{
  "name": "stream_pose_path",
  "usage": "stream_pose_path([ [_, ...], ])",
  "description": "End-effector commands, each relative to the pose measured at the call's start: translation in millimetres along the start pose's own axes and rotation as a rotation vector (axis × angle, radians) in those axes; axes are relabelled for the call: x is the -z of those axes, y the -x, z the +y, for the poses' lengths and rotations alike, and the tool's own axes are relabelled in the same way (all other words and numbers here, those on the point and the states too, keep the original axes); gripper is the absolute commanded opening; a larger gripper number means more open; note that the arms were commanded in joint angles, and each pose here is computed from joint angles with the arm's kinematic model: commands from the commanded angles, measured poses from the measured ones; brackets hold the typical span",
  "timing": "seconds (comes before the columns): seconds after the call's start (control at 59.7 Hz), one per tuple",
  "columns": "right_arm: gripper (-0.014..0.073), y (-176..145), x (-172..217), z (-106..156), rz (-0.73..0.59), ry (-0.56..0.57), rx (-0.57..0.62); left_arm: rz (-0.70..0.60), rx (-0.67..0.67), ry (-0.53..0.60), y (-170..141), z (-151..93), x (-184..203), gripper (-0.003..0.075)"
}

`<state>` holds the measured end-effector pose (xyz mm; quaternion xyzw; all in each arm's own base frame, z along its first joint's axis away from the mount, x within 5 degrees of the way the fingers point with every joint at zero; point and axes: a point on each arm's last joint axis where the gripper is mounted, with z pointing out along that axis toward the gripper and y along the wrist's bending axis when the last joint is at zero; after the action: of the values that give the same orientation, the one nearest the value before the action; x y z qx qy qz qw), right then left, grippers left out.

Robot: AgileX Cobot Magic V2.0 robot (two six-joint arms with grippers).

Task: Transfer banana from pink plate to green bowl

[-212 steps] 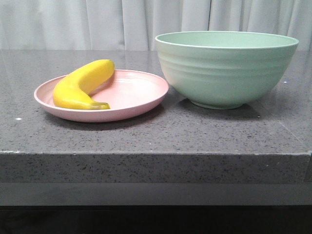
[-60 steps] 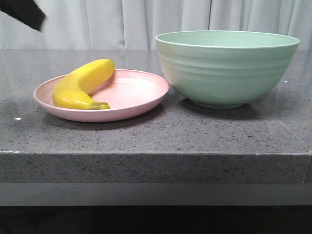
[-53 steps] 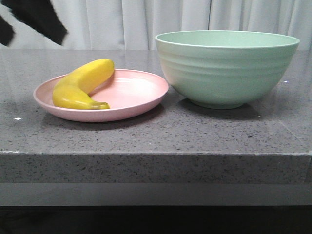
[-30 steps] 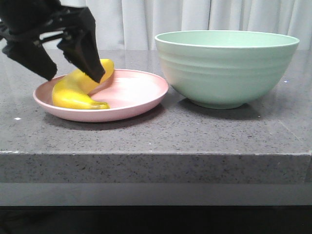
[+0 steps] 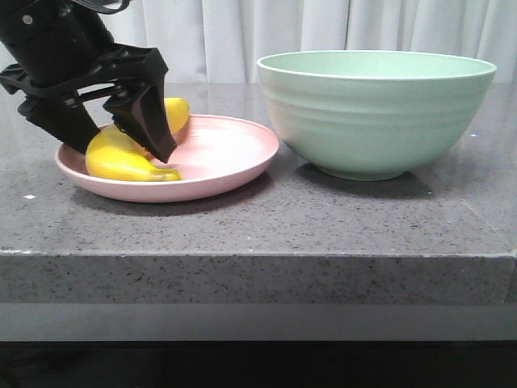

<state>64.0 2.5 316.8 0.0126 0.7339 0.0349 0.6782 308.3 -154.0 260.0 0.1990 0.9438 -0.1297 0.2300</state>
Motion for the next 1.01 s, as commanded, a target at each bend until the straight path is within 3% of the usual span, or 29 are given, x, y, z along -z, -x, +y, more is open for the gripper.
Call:
stream_pose_path([
  [0.0,0.0553,17.8,0.6,0.5,-0.100,-0.003,0.023,-0.118,0.005,-0.011,13.9,-6.2,19.4,0.0438],
  [0.168,0.0553,17.8,0.6,0.5,-0.100,-0.003,0.023,-0.150,0.007,-0.006,16.8,-5.2,19.9,0.0291],
  [0.318,0.0553,17.8,0.6,0.5,-0.100,-0.003,0.023,-0.183,0.007,-0.002,19.8,-4.9,20.4,0.0211],
  [0.553,0.0553,17.8,0.6,0.5,-0.100,-0.003,0.023,-0.294,0.007,0.010,29.5,-4.0,27.9,0.0198],
  [0.754,0.0553,17.6,0.6,0.5,-0.098,-0.003,0.022,-0.464,-0.005,0.010,44.8,-8.7,63.8,0.0177],
  [0.989,0.0553,20.2,-5.6,3.0,-0.067,0.025,-0.068,-0.597,-0.074,-0.055,40.3,-40.4,107.8,0.0164],
])
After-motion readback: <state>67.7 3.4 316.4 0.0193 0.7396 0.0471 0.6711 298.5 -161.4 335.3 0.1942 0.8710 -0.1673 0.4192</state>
